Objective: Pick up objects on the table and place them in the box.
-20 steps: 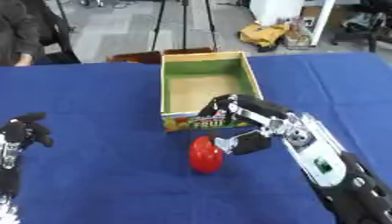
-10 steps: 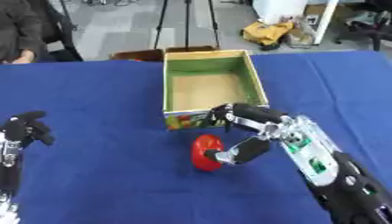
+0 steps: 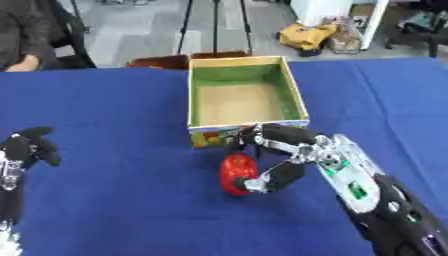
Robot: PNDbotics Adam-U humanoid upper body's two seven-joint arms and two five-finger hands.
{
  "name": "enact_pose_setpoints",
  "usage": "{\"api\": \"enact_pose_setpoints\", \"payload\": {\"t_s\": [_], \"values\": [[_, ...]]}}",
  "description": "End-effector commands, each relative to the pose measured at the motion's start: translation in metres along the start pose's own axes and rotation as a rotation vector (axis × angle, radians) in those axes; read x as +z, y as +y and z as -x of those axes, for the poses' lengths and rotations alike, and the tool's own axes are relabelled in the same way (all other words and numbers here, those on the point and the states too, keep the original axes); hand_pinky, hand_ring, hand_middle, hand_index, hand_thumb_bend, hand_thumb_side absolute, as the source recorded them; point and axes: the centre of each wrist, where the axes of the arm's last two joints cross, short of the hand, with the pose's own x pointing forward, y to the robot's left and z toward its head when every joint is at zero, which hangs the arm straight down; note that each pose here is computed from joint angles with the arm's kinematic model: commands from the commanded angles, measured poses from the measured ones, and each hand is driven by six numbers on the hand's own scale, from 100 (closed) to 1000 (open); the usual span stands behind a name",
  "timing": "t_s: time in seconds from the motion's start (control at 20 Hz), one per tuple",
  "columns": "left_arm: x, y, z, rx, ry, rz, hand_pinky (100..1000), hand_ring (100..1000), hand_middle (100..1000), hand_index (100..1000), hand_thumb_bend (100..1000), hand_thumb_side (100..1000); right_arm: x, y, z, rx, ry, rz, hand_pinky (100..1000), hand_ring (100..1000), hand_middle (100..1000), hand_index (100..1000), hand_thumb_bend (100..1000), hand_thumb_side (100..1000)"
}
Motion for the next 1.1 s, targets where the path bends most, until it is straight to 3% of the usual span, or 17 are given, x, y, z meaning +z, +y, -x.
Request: {"api": "enact_pose_setpoints", "payload": {"t_s": [0.05, 0.6, 1.1], "values": [[-0.005, 0.001, -0.008, 0.002, -0.034, 0.006, 515, 382, 443, 712, 712, 940, -0.002, -0.009, 0.001, 0.027, 0.005, 0.001, 571, 795, 764, 845, 337, 636], [-0.006, 0.001, -0.008, 0.004, -0.036, 0.007, 516, 380, 442, 710, 712, 941, -0.01, 0.007, 0.009, 0.036, 0.026, -0.081, 546, 773, 769, 854, 318, 643], [-0.005, 0.001, -0.008, 0.005, -0.034, 0.005, 518, 379, 441, 710, 712, 941, -0.01, 0.016, 0.014, 0.046, 0.05, -0.151, 484, 758, 788, 859, 100, 378]]}}
